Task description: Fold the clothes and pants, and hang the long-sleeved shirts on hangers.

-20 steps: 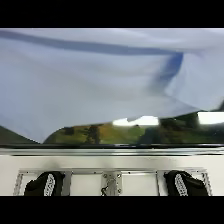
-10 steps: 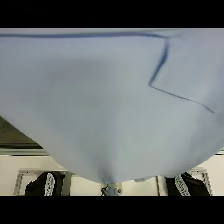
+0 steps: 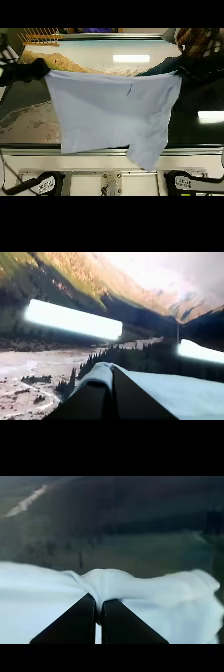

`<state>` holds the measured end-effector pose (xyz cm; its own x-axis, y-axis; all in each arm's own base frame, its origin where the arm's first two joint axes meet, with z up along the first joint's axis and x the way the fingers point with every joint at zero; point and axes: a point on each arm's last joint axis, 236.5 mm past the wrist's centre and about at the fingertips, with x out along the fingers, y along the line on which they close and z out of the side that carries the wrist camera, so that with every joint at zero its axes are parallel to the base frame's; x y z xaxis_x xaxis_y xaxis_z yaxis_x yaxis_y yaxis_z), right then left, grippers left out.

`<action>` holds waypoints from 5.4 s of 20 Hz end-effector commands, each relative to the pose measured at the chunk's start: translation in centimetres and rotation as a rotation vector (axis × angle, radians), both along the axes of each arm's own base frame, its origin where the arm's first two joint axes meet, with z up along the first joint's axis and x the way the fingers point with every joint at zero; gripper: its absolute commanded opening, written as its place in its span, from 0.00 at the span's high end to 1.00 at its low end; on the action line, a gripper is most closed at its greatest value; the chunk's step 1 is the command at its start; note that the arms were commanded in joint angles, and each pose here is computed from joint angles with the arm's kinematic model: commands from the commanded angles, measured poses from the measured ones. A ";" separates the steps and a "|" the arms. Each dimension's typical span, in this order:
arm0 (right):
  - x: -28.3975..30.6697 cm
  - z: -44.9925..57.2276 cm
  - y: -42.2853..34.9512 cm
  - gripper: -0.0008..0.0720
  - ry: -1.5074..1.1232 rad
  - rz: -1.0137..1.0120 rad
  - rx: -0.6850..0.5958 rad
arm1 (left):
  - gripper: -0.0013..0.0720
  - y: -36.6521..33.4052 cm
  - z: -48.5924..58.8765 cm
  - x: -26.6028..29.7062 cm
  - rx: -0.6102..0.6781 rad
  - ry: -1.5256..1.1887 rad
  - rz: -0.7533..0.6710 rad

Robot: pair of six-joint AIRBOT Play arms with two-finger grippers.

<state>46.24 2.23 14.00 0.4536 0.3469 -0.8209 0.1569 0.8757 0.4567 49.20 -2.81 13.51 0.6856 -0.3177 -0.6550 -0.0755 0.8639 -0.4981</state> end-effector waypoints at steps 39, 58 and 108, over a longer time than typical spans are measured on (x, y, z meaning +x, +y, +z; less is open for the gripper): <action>-4.4 -16.1 -3.3 0.18 0.296 0.008 -0.280 | 0.27 -1.9 -17.3 -1.1 -0.010 0.373 -0.044; -13.2 1.0 -1.5 0.18 -0.127 -0.028 -0.253 | 0.27 -1.3 -25.7 -20.8 -0.174 0.625 0.340; -17.7 -12.9 -1.3 0.97 0.155 0.061 -0.184 | 0.97 -2.0 -16.2 -21.0 0.050 0.361 0.073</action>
